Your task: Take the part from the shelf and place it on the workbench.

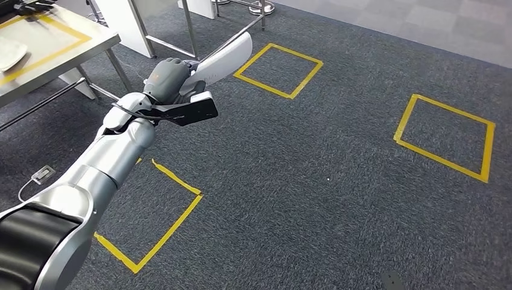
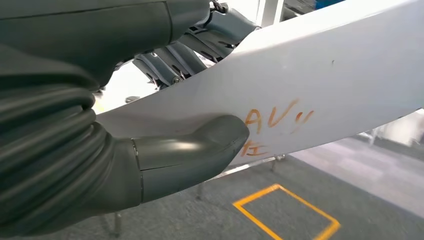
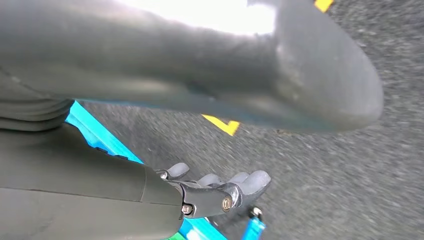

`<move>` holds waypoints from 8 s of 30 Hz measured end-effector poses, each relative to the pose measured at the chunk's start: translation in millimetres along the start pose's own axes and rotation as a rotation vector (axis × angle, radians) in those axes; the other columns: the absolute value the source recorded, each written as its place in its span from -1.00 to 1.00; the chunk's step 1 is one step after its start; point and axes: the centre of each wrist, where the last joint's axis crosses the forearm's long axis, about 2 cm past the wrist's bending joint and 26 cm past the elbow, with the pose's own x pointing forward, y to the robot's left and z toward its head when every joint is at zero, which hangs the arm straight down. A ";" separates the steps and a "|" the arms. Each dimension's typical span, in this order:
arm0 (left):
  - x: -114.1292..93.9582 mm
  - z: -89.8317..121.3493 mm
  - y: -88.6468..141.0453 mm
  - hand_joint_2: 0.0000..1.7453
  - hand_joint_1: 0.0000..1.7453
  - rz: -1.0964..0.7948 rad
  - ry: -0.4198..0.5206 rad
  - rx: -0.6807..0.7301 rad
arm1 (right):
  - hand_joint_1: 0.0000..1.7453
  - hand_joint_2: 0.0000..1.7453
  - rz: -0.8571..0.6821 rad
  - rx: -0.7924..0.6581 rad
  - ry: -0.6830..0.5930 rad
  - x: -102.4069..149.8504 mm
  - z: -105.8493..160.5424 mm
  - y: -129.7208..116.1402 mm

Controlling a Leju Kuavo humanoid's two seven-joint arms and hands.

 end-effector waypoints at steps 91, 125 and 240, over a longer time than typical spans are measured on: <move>0.1 1.8 -7.3 1.00 1.00 0.009 0.026 -0.051 | -1.00 -1.00 -0.027 0.057 0.025 0.9 0.6 4.7; -13.4 17.6 -27.3 1.00 1.00 0.016 0.081 -0.087 | -1.00 -1.00 -0.005 0.103 0.034 -2.5 4.2 17.2; -56.0 47.9 -25.2 1.00 1.00 -0.194 0.280 -0.198 | -1.00 -1.00 -0.088 0.066 0.066 -2.4 4.2 17.0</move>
